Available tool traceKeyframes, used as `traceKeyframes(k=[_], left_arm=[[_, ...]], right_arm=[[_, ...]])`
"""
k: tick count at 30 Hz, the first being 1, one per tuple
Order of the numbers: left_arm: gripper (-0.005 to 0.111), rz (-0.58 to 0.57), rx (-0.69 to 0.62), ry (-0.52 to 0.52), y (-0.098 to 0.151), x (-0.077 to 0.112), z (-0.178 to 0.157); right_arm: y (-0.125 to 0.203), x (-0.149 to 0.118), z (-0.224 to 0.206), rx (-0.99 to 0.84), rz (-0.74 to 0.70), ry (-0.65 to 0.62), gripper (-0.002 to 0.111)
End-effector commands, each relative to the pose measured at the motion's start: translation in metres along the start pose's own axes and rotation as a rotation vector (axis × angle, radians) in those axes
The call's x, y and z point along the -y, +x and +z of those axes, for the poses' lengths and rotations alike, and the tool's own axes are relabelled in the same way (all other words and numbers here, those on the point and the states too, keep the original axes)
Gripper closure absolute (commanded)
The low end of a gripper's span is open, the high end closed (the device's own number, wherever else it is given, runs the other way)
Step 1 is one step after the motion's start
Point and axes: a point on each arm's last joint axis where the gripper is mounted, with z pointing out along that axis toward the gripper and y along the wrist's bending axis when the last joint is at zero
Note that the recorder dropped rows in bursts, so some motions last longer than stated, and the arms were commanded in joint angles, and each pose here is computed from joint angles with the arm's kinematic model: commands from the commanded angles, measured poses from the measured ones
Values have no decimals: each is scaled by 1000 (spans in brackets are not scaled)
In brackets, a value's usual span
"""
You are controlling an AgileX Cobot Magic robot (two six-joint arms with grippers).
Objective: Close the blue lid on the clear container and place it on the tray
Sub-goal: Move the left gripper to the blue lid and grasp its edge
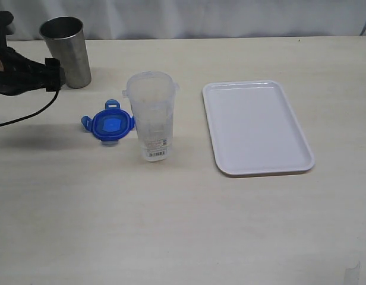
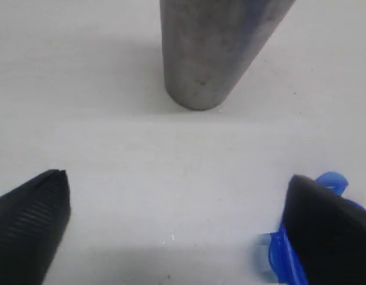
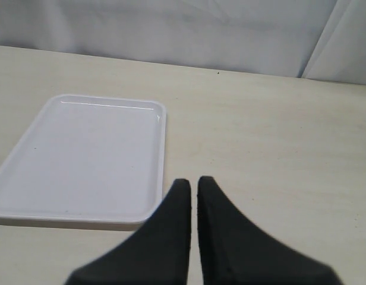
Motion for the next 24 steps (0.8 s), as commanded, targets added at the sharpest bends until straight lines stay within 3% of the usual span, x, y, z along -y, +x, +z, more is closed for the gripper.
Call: traceKeyframes(k=[1, 4, 7, 9, 16, 24], left_arm=[[44, 55, -36, -2, 4, 9, -3], [61, 70, -78, 8, 11, 22, -4], [67, 64, -129, 1, 17, 29, -5], [66, 69, -166, -13, 21, 31, -6], [66, -70, -258, -15, 32, 35, -3], [67, -33, -256, 57, 52, 58, 28]], right_arm=[[0, 0, 0, 4, -8, 4, 104], [0, 0, 0, 4, -8, 4, 104], [0, 0, 0, 4, -8, 4, 104], [0, 0, 0, 4, -8, 4, 104], [0, 0, 0, 4, -8, 4, 104], [0, 0, 0, 4, -8, 4, 104]])
